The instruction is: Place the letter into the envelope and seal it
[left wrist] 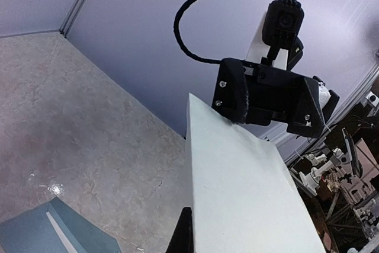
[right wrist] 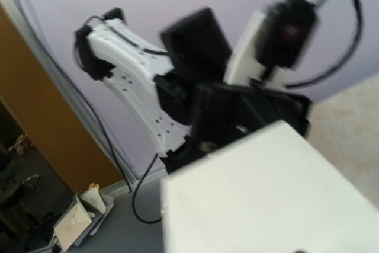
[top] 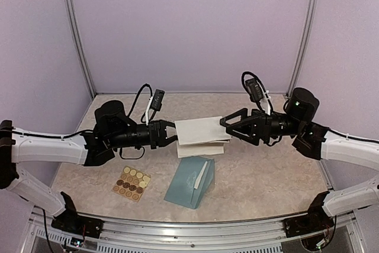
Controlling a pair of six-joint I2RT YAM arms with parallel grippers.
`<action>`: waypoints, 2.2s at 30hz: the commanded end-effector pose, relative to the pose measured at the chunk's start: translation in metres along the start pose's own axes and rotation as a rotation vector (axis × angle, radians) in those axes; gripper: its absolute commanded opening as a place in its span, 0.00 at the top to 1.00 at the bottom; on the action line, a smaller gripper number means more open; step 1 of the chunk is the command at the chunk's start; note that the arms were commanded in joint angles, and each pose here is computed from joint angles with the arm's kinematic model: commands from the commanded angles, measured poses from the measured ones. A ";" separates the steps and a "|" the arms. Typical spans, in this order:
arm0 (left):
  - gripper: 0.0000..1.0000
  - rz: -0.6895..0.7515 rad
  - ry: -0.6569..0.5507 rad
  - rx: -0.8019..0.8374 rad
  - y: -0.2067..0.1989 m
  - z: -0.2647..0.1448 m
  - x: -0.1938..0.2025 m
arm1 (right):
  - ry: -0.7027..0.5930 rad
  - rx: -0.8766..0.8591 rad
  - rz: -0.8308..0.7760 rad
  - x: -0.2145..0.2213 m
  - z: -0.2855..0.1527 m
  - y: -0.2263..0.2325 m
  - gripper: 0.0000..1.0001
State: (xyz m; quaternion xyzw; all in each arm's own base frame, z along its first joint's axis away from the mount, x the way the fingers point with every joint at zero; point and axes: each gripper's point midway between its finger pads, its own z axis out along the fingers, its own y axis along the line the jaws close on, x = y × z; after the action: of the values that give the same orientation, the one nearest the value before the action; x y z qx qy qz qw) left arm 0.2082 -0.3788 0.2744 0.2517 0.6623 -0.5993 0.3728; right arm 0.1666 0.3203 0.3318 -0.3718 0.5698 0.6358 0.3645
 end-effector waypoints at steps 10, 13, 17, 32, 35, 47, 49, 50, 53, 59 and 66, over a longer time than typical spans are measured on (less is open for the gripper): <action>1.00 0.121 -0.008 0.020 -0.013 -0.015 -0.002 | -0.086 0.481 0.087 -0.018 -0.028 -0.069 0.06; 1.00 0.123 -0.013 0.022 -0.015 -0.014 -0.003 | -0.013 0.475 0.141 -0.004 -0.020 -0.079 0.04; 1.00 0.123 -0.010 0.025 -0.015 -0.012 -0.002 | 0.023 0.339 0.163 0.005 -0.003 -0.068 0.03; 1.00 0.106 -0.005 0.049 -0.015 -0.006 0.002 | 0.082 0.150 0.189 0.020 0.017 -0.054 0.72; 1.00 0.101 -0.002 0.040 -0.013 -0.006 0.003 | 0.076 0.161 0.191 0.019 0.017 -0.057 0.98; 0.55 0.104 -0.028 -0.097 0.005 -0.036 -0.007 | 0.167 0.554 0.239 0.047 -0.011 -0.126 1.00; 0.49 0.112 -0.051 -0.127 0.008 -0.045 -0.014 | 0.202 0.618 0.241 0.054 -0.017 -0.136 1.00; 0.47 0.123 -0.068 -0.136 0.006 -0.050 -0.019 | 0.215 0.629 0.236 0.055 -0.018 -0.137 1.00; 0.43 0.143 -0.077 -0.153 0.005 -0.054 -0.026 | 0.242 0.571 0.216 0.056 -0.012 -0.129 1.00; 0.38 0.190 0.060 -0.163 0.003 -0.032 -0.010 | 0.339 0.304 0.102 0.056 0.018 -0.075 1.00; 0.38 0.214 0.292 -0.169 0.004 -0.008 0.034 | 0.436 0.176 0.070 0.066 0.031 -0.043 1.00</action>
State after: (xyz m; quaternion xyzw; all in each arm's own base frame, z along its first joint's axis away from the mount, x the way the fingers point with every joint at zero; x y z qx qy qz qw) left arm 0.2021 -0.3673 0.2686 0.3247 0.7061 -0.4906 0.3941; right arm 0.1946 0.3535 0.2583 -0.4016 0.7194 0.4949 0.2761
